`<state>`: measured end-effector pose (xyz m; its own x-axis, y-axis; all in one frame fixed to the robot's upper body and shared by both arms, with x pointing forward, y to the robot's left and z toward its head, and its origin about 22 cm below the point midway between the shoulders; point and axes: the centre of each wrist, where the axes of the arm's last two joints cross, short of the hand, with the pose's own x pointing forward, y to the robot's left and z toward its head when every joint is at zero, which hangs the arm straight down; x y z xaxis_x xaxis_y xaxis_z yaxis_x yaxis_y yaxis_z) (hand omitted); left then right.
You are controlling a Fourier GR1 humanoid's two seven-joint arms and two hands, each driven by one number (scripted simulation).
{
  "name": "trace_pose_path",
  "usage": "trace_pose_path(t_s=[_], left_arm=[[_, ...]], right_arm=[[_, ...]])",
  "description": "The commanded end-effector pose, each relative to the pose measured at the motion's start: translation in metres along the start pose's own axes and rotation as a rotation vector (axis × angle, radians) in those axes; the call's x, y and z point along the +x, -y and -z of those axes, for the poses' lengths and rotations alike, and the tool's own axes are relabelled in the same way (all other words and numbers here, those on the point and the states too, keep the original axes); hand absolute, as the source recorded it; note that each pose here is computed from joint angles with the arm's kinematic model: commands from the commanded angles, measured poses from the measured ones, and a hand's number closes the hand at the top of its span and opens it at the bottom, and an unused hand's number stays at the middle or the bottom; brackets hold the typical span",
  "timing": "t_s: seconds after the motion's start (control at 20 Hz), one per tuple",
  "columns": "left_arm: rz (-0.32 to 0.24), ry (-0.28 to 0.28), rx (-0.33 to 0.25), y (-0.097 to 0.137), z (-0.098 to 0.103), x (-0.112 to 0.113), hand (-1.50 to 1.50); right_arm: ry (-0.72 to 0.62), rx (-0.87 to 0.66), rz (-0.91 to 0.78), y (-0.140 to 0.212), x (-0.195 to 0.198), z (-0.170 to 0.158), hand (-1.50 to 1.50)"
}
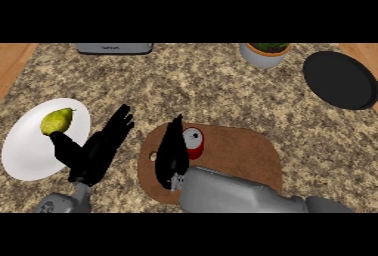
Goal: Pick the can from the cutting board and place it in the pan
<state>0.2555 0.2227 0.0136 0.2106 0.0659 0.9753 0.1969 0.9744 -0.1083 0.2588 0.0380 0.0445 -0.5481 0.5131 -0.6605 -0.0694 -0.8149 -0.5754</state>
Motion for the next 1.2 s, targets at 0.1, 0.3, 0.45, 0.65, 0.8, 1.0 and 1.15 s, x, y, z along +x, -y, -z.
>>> trace_pose_path(t_s=[0.1,0.3,0.45,0.65,0.8,1.0,1.15], left_arm=[[-0.001,-0.003,-0.004,0.001,0.010,0.002,0.00],[0.001,0.004,-0.022,0.023,0.002,0.004,0.00],[-0.015,-0.008,0.025,0.004,-0.012,-0.018,0.00],[-0.021,0.010,0.095,-0.014,-0.010,-0.008,0.00],[-0.025,0.009,0.115,-0.018,-0.015,-0.012,0.00],[-0.036,-0.008,0.099,-0.016,-0.018,-0.017,0.00],[-0.044,-0.009,0.104,-0.010,-0.019,-0.019,0.00]], right_arm=[[0.040,-0.065,-0.002,0.003,-0.001,0.003,1.50],[0.080,-0.142,-0.103,-0.019,-0.021,0.019,1.50],[0.099,-0.170,0.013,-0.060,-0.037,0.007,1.50],[0.115,-0.125,0.490,-0.121,-0.072,0.002,1.50],[0.136,-0.113,0.657,-0.181,-0.090,-0.012,1.50],[0.057,-0.302,0.739,-0.234,-0.149,-0.047,1.50],[-0.033,-0.530,0.800,-0.249,-0.184,-0.069,1.50]])
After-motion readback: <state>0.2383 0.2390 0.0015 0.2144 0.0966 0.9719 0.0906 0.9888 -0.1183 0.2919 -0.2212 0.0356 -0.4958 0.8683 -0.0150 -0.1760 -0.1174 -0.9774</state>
